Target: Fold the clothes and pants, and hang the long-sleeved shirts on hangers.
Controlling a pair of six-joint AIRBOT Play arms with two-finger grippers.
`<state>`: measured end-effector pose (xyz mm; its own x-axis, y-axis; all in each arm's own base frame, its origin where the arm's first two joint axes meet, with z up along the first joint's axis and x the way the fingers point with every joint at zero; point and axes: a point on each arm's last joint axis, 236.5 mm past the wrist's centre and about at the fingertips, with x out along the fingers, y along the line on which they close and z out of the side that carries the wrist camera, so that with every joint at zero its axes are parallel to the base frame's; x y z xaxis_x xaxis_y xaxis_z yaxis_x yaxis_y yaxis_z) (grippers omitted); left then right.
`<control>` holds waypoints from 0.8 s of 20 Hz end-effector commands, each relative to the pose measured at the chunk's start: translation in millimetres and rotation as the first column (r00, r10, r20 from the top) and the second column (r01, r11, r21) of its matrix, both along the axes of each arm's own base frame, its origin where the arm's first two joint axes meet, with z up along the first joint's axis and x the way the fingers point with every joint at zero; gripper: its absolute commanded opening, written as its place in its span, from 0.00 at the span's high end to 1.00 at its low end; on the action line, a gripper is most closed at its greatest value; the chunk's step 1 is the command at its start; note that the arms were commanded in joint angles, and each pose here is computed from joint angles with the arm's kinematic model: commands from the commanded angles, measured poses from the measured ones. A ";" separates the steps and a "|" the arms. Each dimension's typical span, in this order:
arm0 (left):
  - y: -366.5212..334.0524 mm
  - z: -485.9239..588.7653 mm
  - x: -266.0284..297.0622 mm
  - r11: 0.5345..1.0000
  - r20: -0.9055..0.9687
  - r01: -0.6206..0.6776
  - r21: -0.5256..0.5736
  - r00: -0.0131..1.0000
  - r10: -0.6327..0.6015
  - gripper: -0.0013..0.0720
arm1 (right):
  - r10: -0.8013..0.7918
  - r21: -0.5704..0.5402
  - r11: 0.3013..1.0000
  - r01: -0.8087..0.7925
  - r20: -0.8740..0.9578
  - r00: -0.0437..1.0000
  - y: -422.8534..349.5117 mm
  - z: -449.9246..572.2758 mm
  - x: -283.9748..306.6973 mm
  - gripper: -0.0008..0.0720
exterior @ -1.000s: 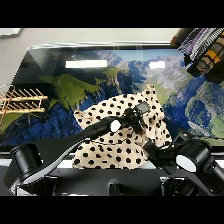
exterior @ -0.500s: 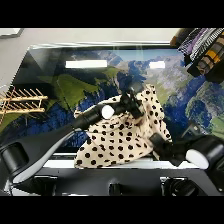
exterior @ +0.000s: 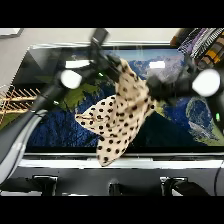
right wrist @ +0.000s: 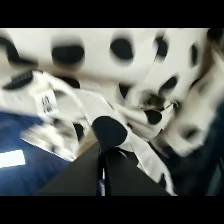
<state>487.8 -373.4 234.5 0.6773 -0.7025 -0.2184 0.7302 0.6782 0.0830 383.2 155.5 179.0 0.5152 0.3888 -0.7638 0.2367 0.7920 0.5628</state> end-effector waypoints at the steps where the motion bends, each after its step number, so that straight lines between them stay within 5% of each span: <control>1: 80.3 58.6 14.8 0.989 0.033 -0.141 -0.039 0.989 0.143 0.95 | 0.140 0.000 0.990 -0.143 0.205 0.969 27.9 72.9 57.6 0.94; 7: 178.9 149.9 -22.1 0.946 0.044 -0.280 -0.165 0.956 0.291 0.95 | 0.290 -0.038 0.952 -0.305 0.436 0.852 60.7 167.3 25.8 0.94; 16: 191.5 189.2 -131.0 0.939 -0.128 -0.241 -0.244 0.968 0.215 0.95 | 0.335 -0.140 0.937 -0.319 0.616 0.713 36.0 246.8 -50.7 0.94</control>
<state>387.5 -184.8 429.0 0.8328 -0.5508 -0.0559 0.5460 0.8338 -0.0814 352.3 198.2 409.9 0.7066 0.6105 -0.3578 -0.4066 0.7642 0.5008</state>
